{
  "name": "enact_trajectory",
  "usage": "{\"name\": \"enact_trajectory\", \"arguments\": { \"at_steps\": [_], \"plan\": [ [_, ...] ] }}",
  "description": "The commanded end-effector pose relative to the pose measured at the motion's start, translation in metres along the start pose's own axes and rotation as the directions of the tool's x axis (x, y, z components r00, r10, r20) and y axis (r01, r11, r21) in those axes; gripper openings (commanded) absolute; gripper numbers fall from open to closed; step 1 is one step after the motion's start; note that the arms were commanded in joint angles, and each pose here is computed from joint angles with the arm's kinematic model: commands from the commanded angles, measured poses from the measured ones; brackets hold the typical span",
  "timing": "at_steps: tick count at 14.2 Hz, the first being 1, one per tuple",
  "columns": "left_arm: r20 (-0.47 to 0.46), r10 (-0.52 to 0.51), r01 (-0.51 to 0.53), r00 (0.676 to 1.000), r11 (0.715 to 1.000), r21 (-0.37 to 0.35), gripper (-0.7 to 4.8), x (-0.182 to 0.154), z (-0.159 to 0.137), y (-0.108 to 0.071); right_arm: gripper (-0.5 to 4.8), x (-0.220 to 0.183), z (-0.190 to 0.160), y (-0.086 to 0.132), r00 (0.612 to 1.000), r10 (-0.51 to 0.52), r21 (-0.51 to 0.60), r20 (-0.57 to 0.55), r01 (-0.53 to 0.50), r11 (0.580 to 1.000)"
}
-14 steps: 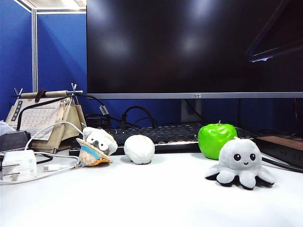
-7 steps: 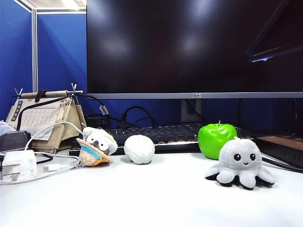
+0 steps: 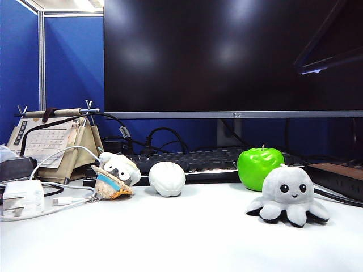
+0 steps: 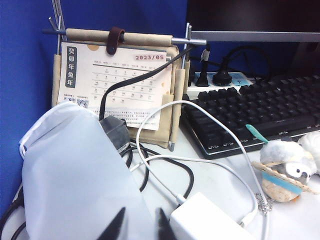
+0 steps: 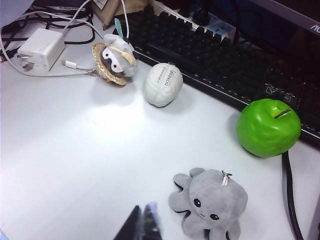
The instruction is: Place the tilting octopus upright.
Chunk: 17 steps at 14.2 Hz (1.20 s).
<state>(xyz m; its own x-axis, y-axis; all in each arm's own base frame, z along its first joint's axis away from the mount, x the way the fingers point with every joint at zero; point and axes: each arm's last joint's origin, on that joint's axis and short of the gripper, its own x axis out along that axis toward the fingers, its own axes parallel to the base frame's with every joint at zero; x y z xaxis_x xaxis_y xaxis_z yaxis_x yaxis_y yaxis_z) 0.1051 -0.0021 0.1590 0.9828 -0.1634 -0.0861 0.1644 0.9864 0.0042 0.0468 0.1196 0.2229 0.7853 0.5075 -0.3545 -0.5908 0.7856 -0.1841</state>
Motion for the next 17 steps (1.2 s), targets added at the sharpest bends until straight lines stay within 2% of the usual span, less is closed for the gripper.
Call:
{"name": "enact_trajectory", "arguments": {
  "at_steps": [1,4,6,7,9,10,13,15,17],
  "plan": [
    [0.011,-0.001,0.001,1.000,1.000,-0.001,0.80,0.000,0.001,0.000,-0.06,0.000,0.003,0.000,1.000,0.001,0.017,0.016,-0.001,1.000],
    [0.011,-0.001,0.001,1.000,1.000,-0.001,0.80,0.000,0.001,0.000,-0.06,-0.002,0.003,-0.002,1.000,-0.002,0.028,0.025,0.002,1.000],
    [0.011,-0.001,0.001,1.000,1.000,-0.001,0.80,0.000,0.001,0.000,-0.05,0.003,0.006,-0.011,0.996,-0.079,0.061,0.029,0.077,0.995],
    [0.011,-0.001,0.001,1.000,1.000,-0.001,0.80,0.000,0.001,0.000,-0.06,0.011,0.013,-0.027,0.979,-0.192,0.163,0.061,0.180,0.970],
    [0.011,-0.001,0.001,1.000,1.000,-0.001,0.80,0.000,0.001,0.000,-0.06,0.019,0.023,-0.055,0.956,-0.267,0.294,0.119,0.223,0.930],
    [0.010,-0.001,0.001,1.000,1.000,-0.001,0.80,0.000,0.001,0.000,-0.05,0.021,0.027,-0.079,0.936,-0.306,0.360,0.173,0.229,0.905],
    [0.004,-0.004,0.004,1.000,1.000,-0.002,0.80,0.000,0.000,0.000,-0.05,0.011,0.026,-0.128,0.887,-0.381,0.412,0.260,0.255,0.875],
    [-0.002,-0.005,0.005,1.000,1.000,-0.003,0.80,0.000,0.000,0.000,-0.05,-0.003,0.014,-0.157,0.863,-0.448,0.433,0.234,0.320,0.843],
    [-0.002,-0.005,0.005,1.000,1.000,-0.004,0.80,0.000,0.000,0.000,-0.05,-0.011,0.005,-0.167,0.860,-0.474,0.454,0.190,0.351,0.819]
  ]
}}
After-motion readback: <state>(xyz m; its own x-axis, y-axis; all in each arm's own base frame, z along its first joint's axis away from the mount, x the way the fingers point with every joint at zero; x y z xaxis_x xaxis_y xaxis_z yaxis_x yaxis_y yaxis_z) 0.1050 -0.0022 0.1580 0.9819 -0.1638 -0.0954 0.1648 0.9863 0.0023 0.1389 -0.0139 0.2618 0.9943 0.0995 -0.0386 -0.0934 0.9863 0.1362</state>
